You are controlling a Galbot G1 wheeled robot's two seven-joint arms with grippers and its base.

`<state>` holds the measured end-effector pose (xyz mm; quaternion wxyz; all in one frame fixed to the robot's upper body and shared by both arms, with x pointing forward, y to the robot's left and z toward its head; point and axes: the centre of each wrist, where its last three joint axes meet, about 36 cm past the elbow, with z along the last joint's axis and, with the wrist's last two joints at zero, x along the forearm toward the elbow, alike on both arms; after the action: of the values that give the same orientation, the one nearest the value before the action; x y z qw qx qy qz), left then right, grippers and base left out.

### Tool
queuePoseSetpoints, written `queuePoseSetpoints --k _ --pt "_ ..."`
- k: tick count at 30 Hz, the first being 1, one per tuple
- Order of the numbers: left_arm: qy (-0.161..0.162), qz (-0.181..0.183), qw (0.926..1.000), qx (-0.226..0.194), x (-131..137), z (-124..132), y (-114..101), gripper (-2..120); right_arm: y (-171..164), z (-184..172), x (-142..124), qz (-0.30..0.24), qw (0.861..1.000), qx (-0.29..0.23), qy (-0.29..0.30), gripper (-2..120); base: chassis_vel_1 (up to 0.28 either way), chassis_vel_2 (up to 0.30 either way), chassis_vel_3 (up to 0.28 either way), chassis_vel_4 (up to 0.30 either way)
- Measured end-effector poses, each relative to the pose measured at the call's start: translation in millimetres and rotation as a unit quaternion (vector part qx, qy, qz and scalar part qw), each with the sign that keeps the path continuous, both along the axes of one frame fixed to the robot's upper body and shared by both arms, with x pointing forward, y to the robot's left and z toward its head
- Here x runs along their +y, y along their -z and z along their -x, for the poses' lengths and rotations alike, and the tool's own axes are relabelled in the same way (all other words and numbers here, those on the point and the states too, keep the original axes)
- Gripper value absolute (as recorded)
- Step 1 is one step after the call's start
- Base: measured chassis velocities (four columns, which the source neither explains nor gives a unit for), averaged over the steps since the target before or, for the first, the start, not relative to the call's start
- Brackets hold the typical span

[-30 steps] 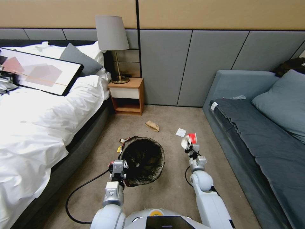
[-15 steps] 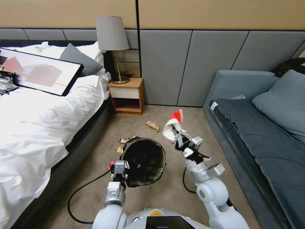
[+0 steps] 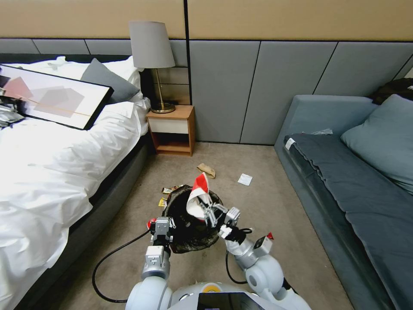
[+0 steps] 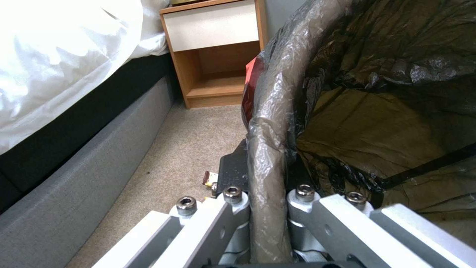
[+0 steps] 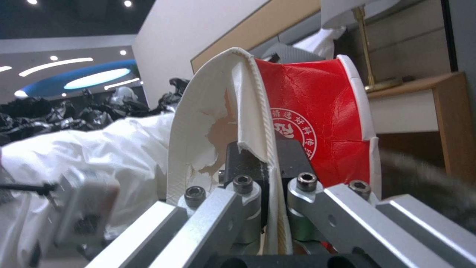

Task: Pick up the trash bin, then pick up the garbage from the floor and place it into the trash bin.

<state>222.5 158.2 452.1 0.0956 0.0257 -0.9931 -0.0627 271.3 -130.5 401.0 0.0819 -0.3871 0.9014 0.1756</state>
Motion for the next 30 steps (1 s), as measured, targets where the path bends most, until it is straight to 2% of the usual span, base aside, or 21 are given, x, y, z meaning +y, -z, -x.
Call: queuePoseSetpoints --k 23,26,27,30 --pt "0.002 0.000 1.0000 -0.003 -1.6 1.2 -1.9 1 58.7 -8.3 7.2 0.049 0.996 0.061 0.031 1 0.000 0.000 0.000 0.000" --pt "0.003 0.001 1.0000 -0.003 -1.9 1.3 -2.2 1 65.6 -8.9 7.2 0.057 0.995 0.068 0.038 15 0.000 0.000 0.000 0.000" --pt "0.003 0.001 1.0000 -0.003 -1.9 1.3 -2.2 1 65.6 -8.9 7.2 0.057 0.995 0.068 0.038 15 0.000 0.000 0.000 0.000" --pt "0.003 0.001 1.0000 -0.003 -2.4 1.3 -2.3 1 67.1 -8.9 7.2 0.061 0.995 0.069 0.040 28 0.000 0.000 0.000 0.000"
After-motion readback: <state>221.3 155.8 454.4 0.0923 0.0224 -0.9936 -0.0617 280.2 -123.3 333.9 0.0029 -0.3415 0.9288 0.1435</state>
